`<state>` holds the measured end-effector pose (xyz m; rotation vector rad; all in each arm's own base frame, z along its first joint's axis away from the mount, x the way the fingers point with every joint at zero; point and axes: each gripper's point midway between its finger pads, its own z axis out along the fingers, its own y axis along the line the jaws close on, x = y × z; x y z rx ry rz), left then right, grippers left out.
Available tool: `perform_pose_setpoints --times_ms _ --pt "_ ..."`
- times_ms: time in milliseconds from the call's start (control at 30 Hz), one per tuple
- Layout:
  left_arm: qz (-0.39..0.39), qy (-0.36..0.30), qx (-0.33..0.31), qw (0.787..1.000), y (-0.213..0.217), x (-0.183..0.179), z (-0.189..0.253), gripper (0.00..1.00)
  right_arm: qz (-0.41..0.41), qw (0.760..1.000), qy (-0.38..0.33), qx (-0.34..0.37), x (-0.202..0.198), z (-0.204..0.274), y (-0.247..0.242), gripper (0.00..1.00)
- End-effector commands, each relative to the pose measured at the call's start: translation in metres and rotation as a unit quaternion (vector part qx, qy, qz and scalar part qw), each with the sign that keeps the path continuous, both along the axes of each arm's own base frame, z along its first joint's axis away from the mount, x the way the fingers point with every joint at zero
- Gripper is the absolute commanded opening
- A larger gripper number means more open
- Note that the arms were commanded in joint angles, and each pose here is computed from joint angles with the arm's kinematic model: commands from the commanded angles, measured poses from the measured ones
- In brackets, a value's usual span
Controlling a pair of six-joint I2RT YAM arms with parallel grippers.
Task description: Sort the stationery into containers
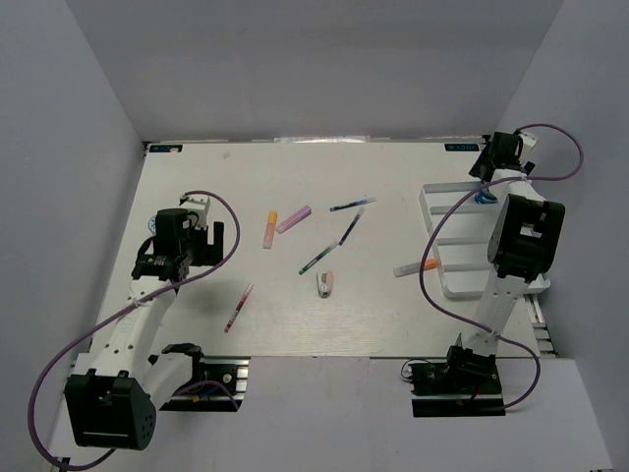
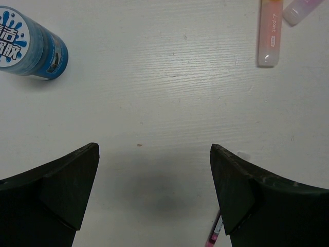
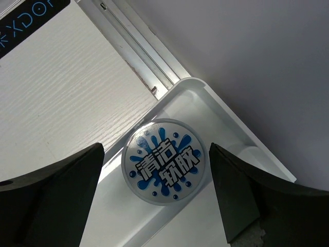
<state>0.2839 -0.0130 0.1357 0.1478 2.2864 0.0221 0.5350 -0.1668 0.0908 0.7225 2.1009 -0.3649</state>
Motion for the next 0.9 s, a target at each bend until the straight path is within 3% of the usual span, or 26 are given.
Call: perform_pose_setpoints --times_ms 0,167,267,367,433,633,767,833,867 --pt "0.006 -0.024 -0.003 1.000 0.001 0.005 0.018 0.98 0.007 0.998 -0.058 -0.025 0.013 0.050 -0.003 0.89" --pt "0.005 -0.044 -0.008 0.999 0.000 0.008 0.044 0.98 0.041 0.998 -0.050 -0.025 0.010 0.061 0.007 0.89" --pt "0.000 -0.086 -0.013 0.996 -0.002 0.012 0.081 0.98 0.121 0.991 -0.047 0.002 0.004 0.072 0.038 0.89" --pt "-0.008 -0.083 -0.007 0.996 -0.002 0.009 0.100 0.98 0.236 0.970 -0.067 0.011 -0.008 0.095 0.082 0.86" --pt "0.027 -0.059 -0.003 0.998 0.008 0.011 0.098 0.98 0.325 0.942 -0.083 0.017 -0.020 0.118 0.122 0.82" --pt "0.138 -0.002 0.051 0.989 0.057 0.016 0.094 0.98 0.430 0.901 -0.049 -0.031 -0.055 0.128 0.174 0.80" --pt "0.183 0.064 0.081 0.978 0.084 0.015 0.064 0.98 0.493 0.868 -0.048 -0.032 -0.085 0.134 0.208 0.80" --pt "0.190 0.070 0.083 0.976 0.093 0.019 0.057 0.98 0.507 0.861 -0.034 -0.029 -0.098 0.126 0.211 0.80" --pt "0.200 0.069 0.084 0.974 0.102 0.023 0.053 0.98 0.532 0.846 -0.032 -0.023 -0.108 0.126 0.231 0.80"
